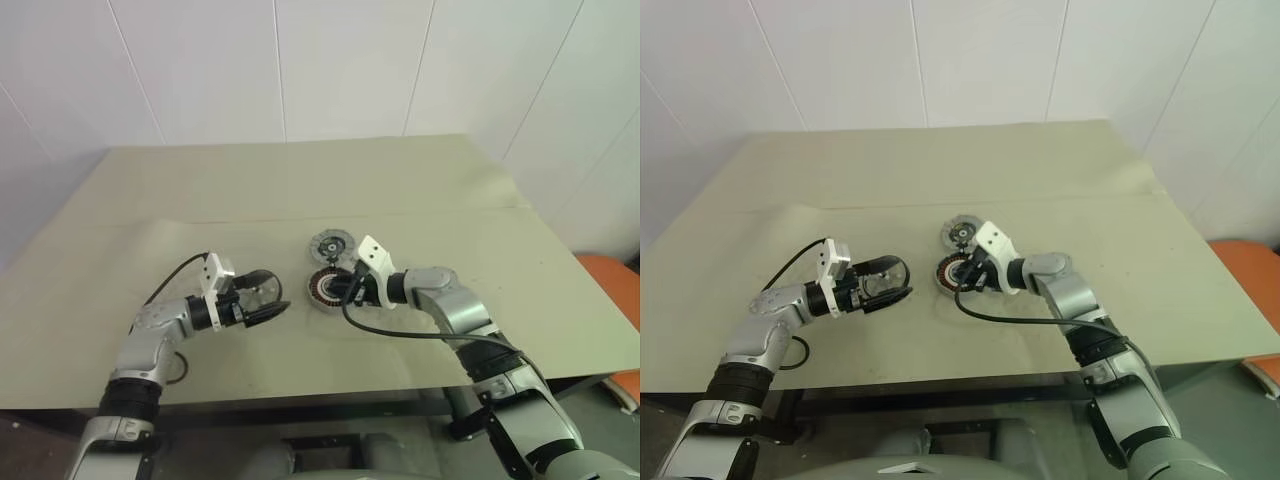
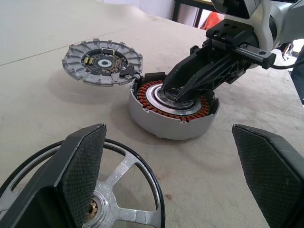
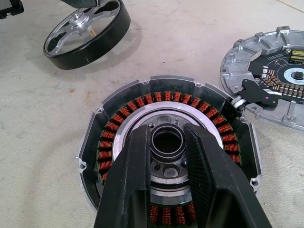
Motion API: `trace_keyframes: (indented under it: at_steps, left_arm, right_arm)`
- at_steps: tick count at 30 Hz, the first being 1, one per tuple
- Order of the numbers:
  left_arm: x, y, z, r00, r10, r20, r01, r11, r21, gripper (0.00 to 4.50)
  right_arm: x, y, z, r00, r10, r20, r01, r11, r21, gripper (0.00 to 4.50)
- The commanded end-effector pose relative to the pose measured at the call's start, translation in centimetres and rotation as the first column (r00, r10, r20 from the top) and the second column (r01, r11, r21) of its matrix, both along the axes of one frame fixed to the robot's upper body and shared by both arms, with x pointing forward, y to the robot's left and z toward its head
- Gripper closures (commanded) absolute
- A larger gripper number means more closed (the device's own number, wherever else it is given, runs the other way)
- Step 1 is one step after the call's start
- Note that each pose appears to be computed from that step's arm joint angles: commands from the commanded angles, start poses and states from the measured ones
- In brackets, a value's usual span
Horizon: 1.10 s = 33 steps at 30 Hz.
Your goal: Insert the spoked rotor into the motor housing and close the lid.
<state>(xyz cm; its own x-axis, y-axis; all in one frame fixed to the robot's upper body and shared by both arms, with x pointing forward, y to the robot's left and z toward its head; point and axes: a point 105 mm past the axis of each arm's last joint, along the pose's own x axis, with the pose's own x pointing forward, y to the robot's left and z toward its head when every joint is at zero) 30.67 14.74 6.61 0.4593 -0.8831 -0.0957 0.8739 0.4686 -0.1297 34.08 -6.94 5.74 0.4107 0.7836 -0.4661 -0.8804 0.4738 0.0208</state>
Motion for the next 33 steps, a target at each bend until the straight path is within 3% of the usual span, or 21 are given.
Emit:
trace_keyframes:
  at_steps: [1, 10, 15, 18, 22, 26, 29, 33]
  left_arm:
    - [0.3, -0.1, 1.0, 0.999, -0.012, 0.053, 0.011, 1.000, 0.014, 0.00]
    - [0.4, 0.0, 1.0, 0.998, -0.007, 0.056, 0.006, 1.000, 0.015, 0.00]
    - [0.4, 0.0, 1.1, 0.998, -0.007, 0.057, 0.006, 1.000, 0.016, 0.00]
    - [0.4, -0.1, 1.1, 0.998, -0.009, 0.057, 0.008, 1.000, 0.017, 0.00]
    - [0.5, -0.3, 1.2, 0.998, -0.017, 0.059, 0.016, 1.000, 0.014, 0.00]
    - [0.5, -0.4, 1.0, 0.998, -0.018, 0.058, 0.017, 1.000, 0.014, 0.00]
    - [0.5, -0.4, 0.9, 0.998, -0.017, 0.057, 0.016, 1.000, 0.015, 0.00]
    - [0.4, -0.4, 0.9, 0.998, -0.014, 0.056, 0.013, 1.000, 0.014, 0.00]
  right_arm:
    - [-0.6, -0.4, -1.8, 0.998, -0.016, -0.067, 0.013, 0.999, -0.036, 3.82]
    - [-0.6, -0.3, -1.8, 0.997, -0.010, -0.070, 0.008, 0.999, -0.032, 3.82]
    - [-1.2, -0.1, -1.4, 0.995, 0.017, -0.095, -0.018, 1.000, -0.010, 2.17]
    - [-1.1, 0.5, 0.8, 0.995, 0.037, -0.091, -0.028, 0.994, 0.106, 2.17]
    - [-0.4, 1.4, 5.5, 0.996, 0.042, -0.080, -0.010, 0.931, 0.366, 2.17]
    - [1.2, 0.7, 4.8, 0.997, -0.067, -0.038, 0.076, 0.946, 0.315, 2.17]
    - [1.9, 0.2, 3.1, 0.992, -0.122, 0.006, 0.118, 0.969, 0.217, 2.77]
    - [2.1, -0.3, 1.0, 0.990, -0.122, 0.070, 0.117, 0.991, 0.070, 4.15]
